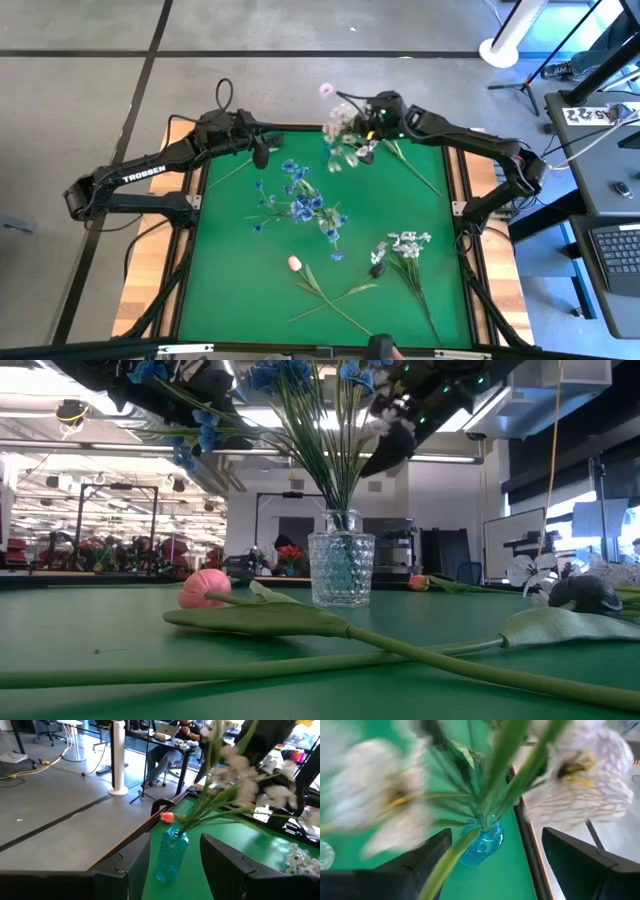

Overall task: Sort flowers into vase by color
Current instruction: Put the white flowers into the blue vase

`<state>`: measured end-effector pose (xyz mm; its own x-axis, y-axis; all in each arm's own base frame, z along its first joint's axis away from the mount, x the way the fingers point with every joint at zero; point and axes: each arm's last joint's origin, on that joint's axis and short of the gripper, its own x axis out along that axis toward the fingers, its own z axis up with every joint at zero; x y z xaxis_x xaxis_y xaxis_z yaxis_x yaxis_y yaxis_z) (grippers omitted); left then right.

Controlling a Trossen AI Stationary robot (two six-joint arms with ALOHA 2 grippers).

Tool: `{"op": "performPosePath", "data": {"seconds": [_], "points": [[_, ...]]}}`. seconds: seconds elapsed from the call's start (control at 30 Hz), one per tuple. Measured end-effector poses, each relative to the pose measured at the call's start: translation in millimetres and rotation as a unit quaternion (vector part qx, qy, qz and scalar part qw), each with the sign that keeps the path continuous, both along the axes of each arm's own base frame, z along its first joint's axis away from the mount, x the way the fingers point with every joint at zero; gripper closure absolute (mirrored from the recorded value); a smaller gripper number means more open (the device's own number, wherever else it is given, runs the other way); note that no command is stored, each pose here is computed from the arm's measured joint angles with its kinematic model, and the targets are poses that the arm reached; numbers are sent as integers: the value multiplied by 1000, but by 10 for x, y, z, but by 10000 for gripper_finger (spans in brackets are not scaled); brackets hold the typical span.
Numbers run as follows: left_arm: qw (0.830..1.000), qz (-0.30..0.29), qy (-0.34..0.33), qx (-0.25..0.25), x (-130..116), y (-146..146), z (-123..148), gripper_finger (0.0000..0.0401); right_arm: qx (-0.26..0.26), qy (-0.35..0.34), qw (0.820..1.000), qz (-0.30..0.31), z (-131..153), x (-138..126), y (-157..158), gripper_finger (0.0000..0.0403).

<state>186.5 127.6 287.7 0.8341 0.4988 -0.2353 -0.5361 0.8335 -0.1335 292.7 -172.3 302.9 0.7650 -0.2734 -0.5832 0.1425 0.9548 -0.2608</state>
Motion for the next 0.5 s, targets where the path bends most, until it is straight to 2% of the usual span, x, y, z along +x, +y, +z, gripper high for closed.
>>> {"op": "performPosePath", "data": {"seconds": [0.17,0.5], "points": [[1000,0,17,-12,-8,-7,-39,233,2,19,1000,-18,-191,93,-124,95],[1000,3,26,-17,-14,-8,-57,233,-33,41,996,-74,-218,59,-221,95]]}}
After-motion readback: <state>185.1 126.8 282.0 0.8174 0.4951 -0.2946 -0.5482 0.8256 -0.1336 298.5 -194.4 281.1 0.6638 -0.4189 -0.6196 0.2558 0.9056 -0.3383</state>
